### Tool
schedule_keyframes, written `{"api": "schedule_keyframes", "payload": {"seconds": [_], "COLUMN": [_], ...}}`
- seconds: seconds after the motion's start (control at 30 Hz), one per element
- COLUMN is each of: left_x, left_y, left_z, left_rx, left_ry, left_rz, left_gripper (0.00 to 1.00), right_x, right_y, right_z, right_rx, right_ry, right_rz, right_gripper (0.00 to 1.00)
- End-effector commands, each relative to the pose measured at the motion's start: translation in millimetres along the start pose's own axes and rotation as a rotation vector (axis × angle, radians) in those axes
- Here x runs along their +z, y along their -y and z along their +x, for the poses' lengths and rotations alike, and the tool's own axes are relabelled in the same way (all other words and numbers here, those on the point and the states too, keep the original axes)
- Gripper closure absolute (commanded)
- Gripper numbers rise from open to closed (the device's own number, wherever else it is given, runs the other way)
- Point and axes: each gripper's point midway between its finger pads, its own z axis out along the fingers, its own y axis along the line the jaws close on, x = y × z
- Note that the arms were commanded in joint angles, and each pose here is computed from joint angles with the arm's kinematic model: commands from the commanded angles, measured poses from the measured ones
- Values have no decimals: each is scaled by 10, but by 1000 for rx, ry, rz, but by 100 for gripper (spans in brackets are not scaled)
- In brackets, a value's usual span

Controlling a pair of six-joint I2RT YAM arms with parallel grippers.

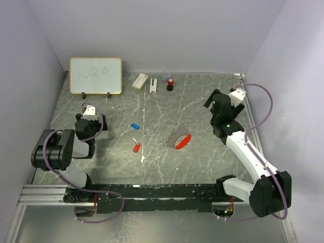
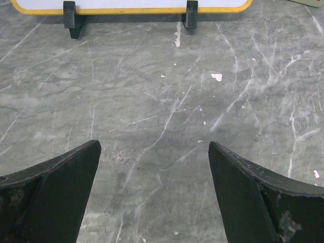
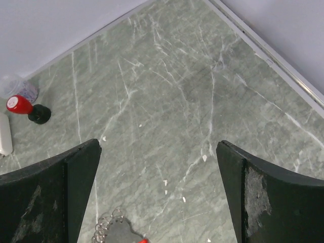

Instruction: Put the keys on the keyring

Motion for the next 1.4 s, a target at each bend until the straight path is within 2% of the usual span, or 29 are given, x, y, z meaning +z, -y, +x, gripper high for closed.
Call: {"api": "schedule_keyframes", "payload": {"seconds": [0.0, 0.2, 0.37, 0.5, 0.67, 0.93, 1.17, 1.37], "left_x": [46, 45, 47, 46, 46, 46, 47, 52], "left_y": [13, 14, 17, 16, 17, 10, 13, 14], "left_z": [-141, -141, -140, -139, -140, -139, -139, -140], "left_rx": [7, 7, 7, 7, 7, 7, 7, 7], "left_ry": [49, 49, 48, 48, 48, 48, 48, 47], "left_rz": [0, 0, 1, 1, 1, -2, 0, -1], "left_gripper": [1, 1, 1, 1, 1, 1, 1, 1], "right_x": [9, -93, -26, -28, -199, -417, -515, -640], "right_y": [14, -363, -425, -487, -538, -584, -568, -524], "right_z": [17, 87, 193, 444, 682, 809, 842, 996], "right_rx": [-37, -290, -319, -311, -223, -176, -190, -207], "right_ry": [5, 16, -110, -201, -191, -231, -253, -277], "right_rz": [1, -308, -281, -325, -456, -559, -581, -629], "right_gripper": [0, 0, 0, 0, 0, 0, 1, 5]}}
